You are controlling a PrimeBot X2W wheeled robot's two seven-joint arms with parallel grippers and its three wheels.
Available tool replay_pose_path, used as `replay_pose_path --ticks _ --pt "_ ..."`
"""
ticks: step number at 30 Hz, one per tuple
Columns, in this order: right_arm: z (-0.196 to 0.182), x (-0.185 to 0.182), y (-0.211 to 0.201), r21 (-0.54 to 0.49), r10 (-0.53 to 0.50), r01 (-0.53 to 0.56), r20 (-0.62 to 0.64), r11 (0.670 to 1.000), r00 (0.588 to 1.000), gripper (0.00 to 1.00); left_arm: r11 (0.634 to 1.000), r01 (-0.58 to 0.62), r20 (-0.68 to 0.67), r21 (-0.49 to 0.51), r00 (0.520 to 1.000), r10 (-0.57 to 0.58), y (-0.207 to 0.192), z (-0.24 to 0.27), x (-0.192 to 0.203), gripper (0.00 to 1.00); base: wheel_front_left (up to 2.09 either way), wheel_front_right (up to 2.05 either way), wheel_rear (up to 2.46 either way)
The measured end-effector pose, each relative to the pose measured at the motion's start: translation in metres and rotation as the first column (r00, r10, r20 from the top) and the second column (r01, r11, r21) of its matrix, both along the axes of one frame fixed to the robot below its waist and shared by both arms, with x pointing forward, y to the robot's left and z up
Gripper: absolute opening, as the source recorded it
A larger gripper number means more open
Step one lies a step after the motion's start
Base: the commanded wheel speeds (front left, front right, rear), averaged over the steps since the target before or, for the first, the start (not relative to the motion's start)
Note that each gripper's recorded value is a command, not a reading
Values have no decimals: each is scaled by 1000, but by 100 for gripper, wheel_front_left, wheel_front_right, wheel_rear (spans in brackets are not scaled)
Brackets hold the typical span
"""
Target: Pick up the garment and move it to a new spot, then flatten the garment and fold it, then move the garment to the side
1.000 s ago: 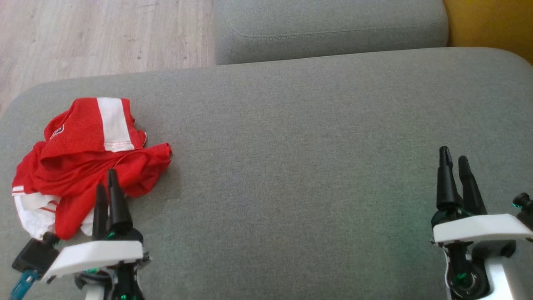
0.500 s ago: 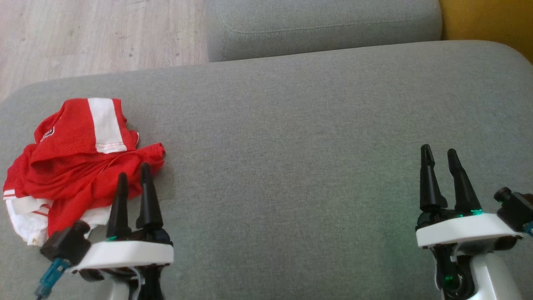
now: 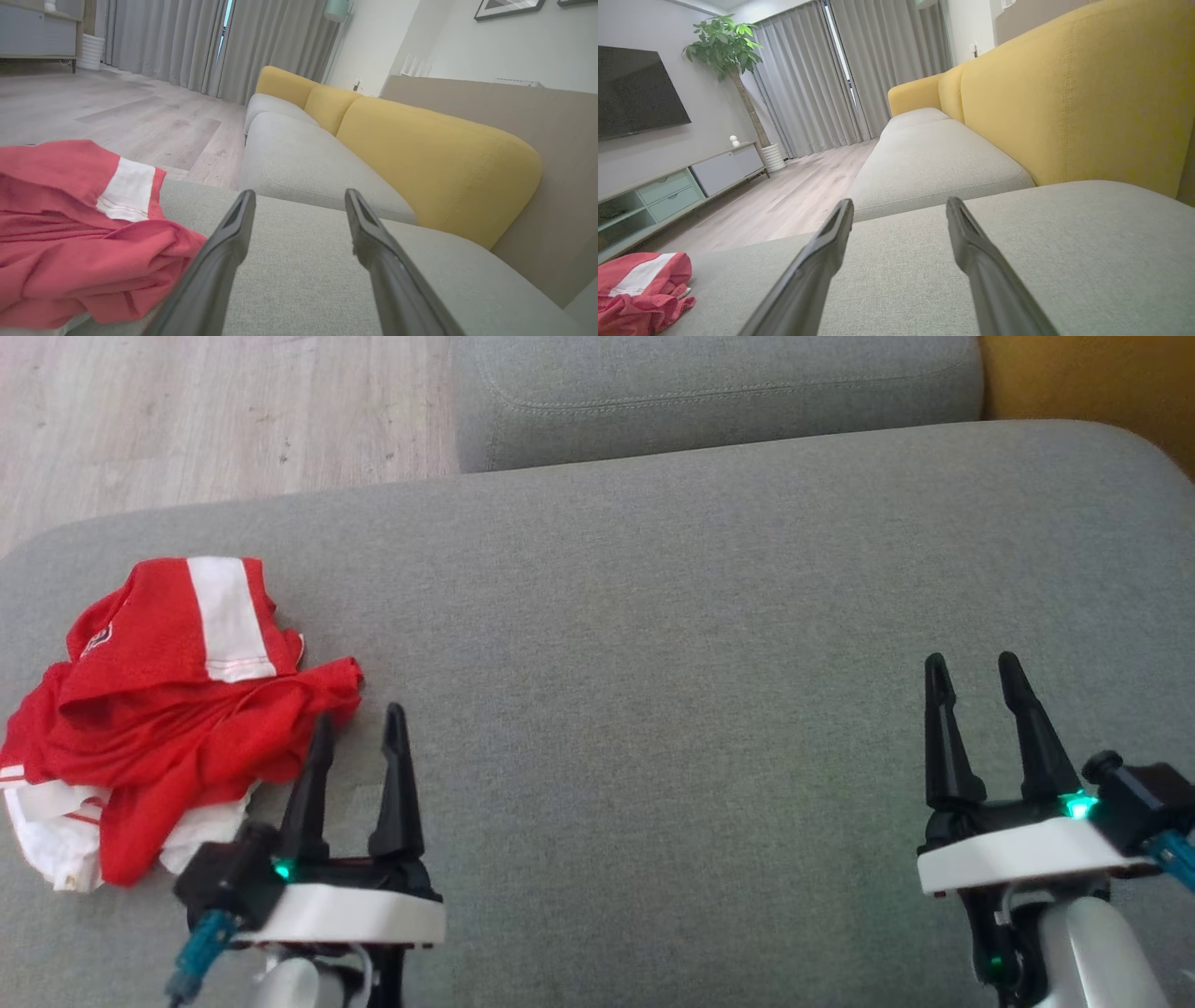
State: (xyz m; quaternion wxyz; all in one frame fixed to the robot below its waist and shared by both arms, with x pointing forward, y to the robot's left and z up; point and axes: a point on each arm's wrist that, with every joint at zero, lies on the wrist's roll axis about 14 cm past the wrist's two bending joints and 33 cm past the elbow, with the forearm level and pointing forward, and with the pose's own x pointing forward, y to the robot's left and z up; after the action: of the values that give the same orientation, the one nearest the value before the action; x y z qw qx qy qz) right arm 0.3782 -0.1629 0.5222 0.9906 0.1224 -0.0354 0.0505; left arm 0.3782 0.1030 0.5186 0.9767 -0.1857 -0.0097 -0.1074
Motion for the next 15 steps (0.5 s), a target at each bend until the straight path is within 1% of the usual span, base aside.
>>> replay_pose_path --ticks 7,11,13,15 --pt "6 0 5 -96 17 -14 33 995 999 100 994 14 47 109 999 -19 -9 6 -1 100 0 0 0" --pt "9 0 10 -141 30 -22 52 990 998 100 980 33 77 195 996 -48 -17 7 -3 100 0 0 0" --pt "10 0 9 -132 29 -21 59 991 998 100 979 35 83 200 995 -53 -20 8 -3 100 0 0 0" --pt "10 0 10 -148 32 -22 65 989 997 100 977 34 101 211 993 -57 -21 12 -4 100 0 0 0"
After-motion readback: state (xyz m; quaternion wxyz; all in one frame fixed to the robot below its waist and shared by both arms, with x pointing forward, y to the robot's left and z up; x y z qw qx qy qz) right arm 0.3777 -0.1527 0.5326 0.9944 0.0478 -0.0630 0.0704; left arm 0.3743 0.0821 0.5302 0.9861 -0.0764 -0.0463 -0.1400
